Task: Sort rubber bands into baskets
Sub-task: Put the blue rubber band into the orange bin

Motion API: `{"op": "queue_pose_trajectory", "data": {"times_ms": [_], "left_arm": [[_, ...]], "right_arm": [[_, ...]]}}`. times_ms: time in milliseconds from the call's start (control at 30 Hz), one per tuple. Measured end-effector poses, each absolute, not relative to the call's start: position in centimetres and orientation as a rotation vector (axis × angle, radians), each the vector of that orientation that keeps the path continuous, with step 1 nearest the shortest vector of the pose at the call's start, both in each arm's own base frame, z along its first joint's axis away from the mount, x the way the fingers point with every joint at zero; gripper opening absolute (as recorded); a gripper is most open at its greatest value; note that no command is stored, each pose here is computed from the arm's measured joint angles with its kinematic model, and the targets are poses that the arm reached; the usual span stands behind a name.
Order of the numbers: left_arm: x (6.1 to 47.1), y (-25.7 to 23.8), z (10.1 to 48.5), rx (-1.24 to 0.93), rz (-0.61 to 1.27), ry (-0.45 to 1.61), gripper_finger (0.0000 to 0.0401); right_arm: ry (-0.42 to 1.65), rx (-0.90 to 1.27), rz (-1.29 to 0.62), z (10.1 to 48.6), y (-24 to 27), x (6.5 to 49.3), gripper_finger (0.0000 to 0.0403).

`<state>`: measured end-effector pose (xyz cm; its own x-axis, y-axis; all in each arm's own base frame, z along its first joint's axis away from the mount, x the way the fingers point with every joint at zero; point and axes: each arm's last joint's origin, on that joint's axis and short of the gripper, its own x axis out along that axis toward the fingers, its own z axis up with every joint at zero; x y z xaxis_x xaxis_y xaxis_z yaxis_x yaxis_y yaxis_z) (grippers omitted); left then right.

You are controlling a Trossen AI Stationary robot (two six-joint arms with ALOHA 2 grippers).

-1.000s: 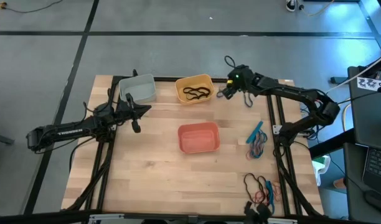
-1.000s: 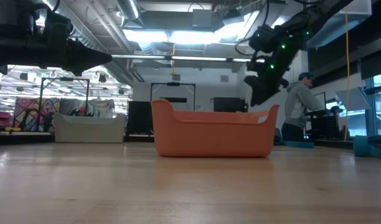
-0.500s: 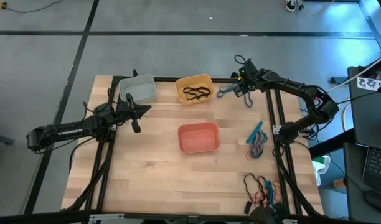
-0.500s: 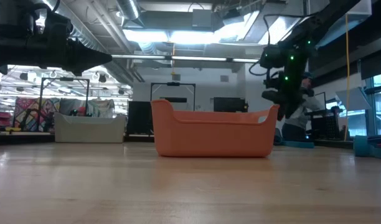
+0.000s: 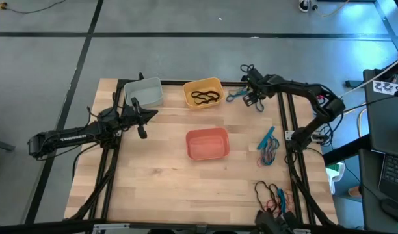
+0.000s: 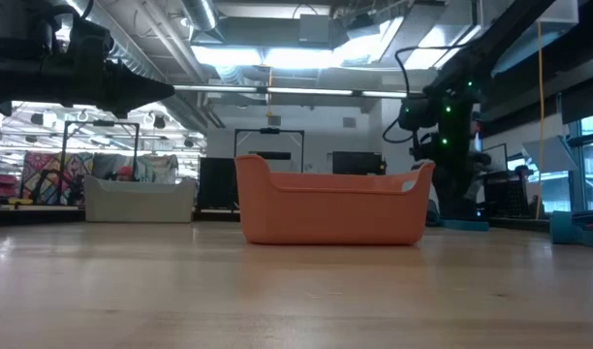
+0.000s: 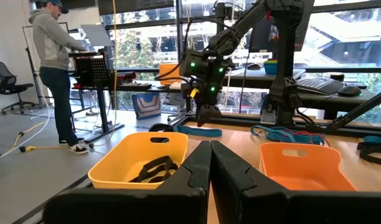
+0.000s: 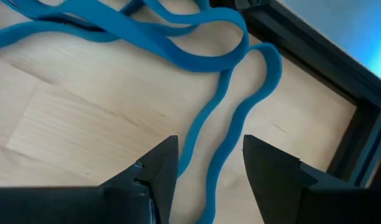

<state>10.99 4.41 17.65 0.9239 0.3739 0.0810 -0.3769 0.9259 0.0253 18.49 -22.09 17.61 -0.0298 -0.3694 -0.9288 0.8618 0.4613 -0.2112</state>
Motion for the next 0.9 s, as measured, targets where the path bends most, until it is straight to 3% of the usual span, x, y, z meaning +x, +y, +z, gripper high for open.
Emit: {"op": "queue_pose_trajectory", "data": {"times_ms": [533,900], "left_arm": [[11.0,4.4,17.7,0.040,0.385,-0.075,0.0005],[11.0,4.4,17.7,0.040,0.385,-0.076,0.0005]], "right_arm": [[1.222,0.541,-1.098,17.2,-22.2,18.6,0.0182],[1.296,0.565,-1.071,14.5,-22.8,19.2,0.0178]]}}
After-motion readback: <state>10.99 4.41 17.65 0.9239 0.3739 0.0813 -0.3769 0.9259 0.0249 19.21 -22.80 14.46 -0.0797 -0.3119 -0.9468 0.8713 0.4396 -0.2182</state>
